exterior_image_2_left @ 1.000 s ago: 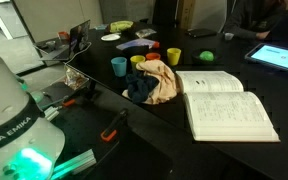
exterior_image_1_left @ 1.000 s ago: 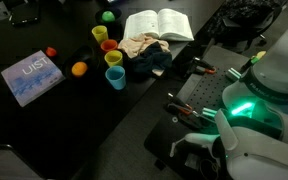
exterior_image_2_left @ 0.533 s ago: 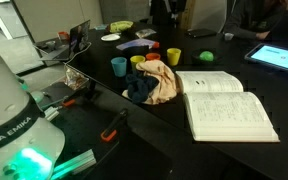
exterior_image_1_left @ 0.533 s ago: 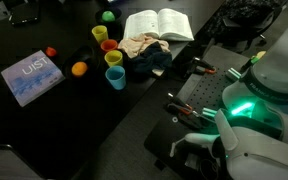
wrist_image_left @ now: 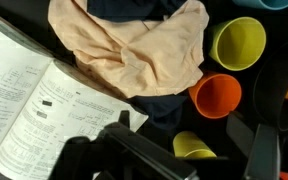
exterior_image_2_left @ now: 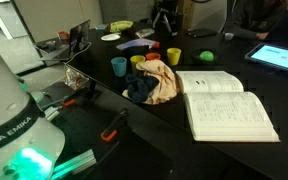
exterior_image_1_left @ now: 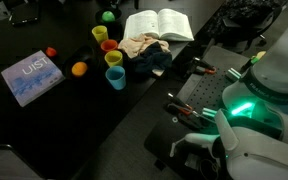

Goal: Stack the cups together.

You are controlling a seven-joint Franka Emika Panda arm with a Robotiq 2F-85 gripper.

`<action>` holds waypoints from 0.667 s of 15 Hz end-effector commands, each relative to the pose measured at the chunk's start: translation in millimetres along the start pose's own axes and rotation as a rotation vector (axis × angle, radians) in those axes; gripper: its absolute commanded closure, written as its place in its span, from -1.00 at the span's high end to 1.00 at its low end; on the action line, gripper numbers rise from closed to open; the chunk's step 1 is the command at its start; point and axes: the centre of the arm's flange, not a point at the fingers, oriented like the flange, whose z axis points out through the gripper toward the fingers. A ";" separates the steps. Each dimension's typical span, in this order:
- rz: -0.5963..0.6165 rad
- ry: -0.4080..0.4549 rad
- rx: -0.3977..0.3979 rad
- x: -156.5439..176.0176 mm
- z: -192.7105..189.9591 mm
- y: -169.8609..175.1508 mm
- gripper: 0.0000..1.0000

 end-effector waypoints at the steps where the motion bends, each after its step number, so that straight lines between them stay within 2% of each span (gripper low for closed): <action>1: -0.033 0.021 -0.043 28.2 28.0 -20.4 1.00; 10: -0.150 0.004 -0.047 43.0 86.1 -73.1 1.00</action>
